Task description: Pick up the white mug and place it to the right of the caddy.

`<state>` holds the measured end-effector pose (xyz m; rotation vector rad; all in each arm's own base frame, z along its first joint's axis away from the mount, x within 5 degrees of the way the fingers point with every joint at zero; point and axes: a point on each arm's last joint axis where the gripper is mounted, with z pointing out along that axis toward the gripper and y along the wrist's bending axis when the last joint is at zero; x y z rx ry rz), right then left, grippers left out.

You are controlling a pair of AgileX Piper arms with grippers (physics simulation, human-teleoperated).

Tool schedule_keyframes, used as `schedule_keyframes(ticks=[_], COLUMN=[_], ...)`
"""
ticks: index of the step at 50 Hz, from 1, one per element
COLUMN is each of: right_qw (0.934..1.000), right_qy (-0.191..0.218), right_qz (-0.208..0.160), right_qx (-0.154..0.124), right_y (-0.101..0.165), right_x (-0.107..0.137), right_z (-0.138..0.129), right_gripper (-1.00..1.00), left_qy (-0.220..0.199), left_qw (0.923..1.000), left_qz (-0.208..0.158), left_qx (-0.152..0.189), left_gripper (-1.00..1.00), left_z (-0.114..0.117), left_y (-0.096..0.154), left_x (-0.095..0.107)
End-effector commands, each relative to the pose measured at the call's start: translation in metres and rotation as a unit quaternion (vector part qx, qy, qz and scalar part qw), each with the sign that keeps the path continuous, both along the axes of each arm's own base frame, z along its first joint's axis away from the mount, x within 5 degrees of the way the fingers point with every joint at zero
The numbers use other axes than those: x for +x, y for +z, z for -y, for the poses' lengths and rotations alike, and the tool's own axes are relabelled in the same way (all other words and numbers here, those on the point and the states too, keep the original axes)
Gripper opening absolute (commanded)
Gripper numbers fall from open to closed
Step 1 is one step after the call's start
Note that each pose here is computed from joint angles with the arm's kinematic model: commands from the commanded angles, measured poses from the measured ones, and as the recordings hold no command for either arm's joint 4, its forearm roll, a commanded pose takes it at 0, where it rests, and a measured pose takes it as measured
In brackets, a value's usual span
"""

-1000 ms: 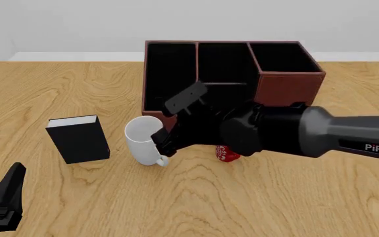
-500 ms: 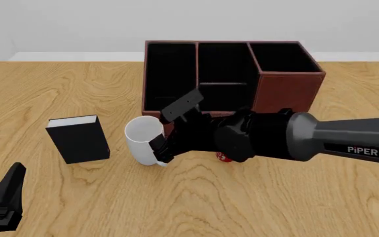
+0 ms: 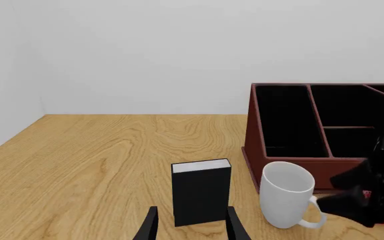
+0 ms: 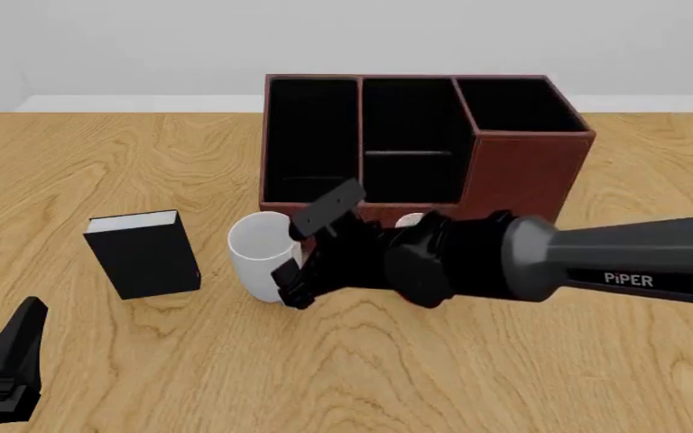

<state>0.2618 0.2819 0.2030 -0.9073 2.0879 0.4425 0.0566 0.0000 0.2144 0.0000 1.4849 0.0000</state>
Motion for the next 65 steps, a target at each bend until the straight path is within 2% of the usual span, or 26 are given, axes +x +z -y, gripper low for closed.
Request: schedule_keyframes(ticks=[1, 28, 65], right_qw=[1.0, 0.9998, 0.9994], right_qy=[-0.004, 0.0, -0.009], right_qz=[-0.008, -0.022, -0.032], right_qx=[-0.003, -0.004, -0.013], right_y=[-0.012, -0.031, -0.052], right_x=[0.001, -0.004, 0.002], right_z=[0.0, -0.008, -0.007], right_gripper=[1.0, 1.0, 1.0], left_qy=[0.0, 0.0, 0.0], left_qw=[1.0, 1.0, 1.0], left_qz=[0.0, 0.0, 0.0], left_qx=[0.0, 0.0, 0.0], left_gripper=[1.0, 1.0, 1.0], left_z=[0.0, 0.0, 0.0], left_y=[0.0, 0.0, 0.0], left_x=[0.0, 0.0, 0.0])
